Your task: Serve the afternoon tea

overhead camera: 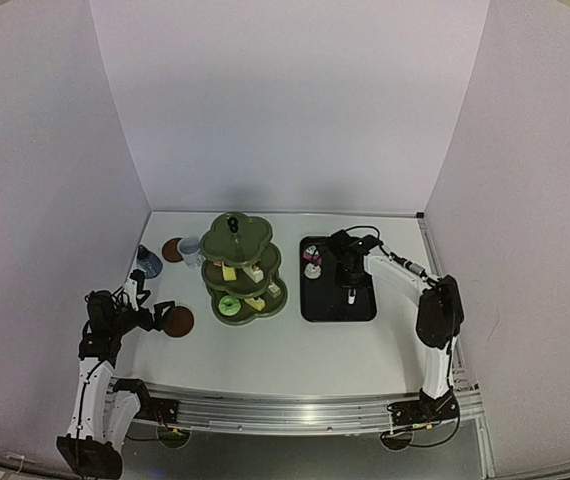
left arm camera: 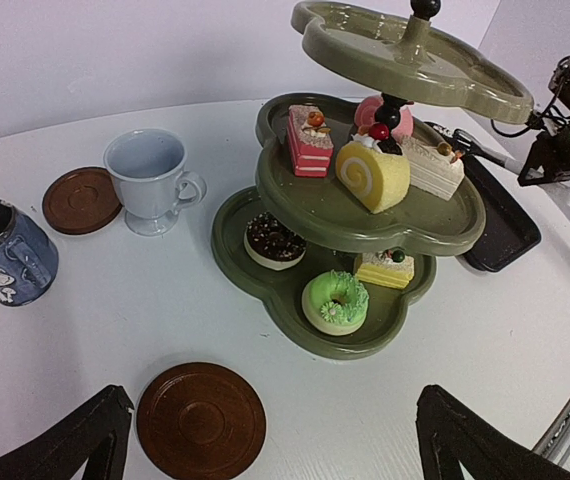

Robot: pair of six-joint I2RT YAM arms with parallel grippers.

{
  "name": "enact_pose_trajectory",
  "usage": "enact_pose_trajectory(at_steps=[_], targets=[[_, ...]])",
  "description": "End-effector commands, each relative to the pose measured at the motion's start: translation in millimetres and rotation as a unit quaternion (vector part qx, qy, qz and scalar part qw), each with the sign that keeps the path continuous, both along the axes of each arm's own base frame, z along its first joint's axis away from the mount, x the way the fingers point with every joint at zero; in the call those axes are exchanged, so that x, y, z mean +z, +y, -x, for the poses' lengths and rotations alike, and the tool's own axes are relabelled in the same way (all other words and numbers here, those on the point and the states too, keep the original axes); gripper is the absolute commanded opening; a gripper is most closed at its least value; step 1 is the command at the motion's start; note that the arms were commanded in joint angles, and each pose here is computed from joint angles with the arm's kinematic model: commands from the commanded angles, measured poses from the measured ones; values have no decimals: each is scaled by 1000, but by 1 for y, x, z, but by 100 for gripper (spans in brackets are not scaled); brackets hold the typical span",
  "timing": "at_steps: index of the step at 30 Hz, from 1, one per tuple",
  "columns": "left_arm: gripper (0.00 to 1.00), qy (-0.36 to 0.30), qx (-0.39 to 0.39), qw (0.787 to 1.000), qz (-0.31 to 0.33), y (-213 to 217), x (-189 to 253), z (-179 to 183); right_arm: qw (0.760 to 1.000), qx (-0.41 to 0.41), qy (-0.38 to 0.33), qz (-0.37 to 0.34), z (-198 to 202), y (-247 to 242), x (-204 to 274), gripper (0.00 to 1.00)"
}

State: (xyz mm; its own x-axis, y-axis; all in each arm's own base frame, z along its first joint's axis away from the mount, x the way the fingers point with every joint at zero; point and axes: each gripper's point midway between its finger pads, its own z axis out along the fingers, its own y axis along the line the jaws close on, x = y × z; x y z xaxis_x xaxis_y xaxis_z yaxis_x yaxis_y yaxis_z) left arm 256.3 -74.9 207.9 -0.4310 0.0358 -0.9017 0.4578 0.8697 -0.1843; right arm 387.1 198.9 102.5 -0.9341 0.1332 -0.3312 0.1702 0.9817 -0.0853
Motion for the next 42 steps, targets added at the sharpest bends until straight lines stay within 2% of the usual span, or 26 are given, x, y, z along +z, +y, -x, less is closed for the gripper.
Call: enact_pose_trajectory(at_steps=[1, 12, 19, 23, 27, 33, 38, 42], targets=[[100, -27, -9, 1000, -4, -2, 14, -1, 999, 17, -44, -23, 3, -4, 40, 0], [100, -28, -9, 1000, -5, -1, 15, -1, 995, 60, -72, -38, 4, -1, 71, 0], [100, -27, -9, 1000, -4, -2, 15, -1, 979, 127, -151, -55, -6, 9, 144, 0], [100, -26, -8, 1000, -1, -2, 15, -1, 959, 189, -200, -63, -6, 27, 188, 0], [100, -27, -9, 1000, 2, -3, 16, 0, 914, 322, -239, -61, 9, 78, 224, 0], [100, -25, -11, 1000, 7, -4, 16, 1, 867, 427, -251, -63, 31, 127, 236, 0], [100, -25, -11, 1000, 7, -4, 17, 2, 846, 468, -247, -61, 41, 152, 232, 0], [100, -26, -11, 1000, 7, -4, 17, 2, 843, 475, -243, -59, 41, 159, 227, 0]])
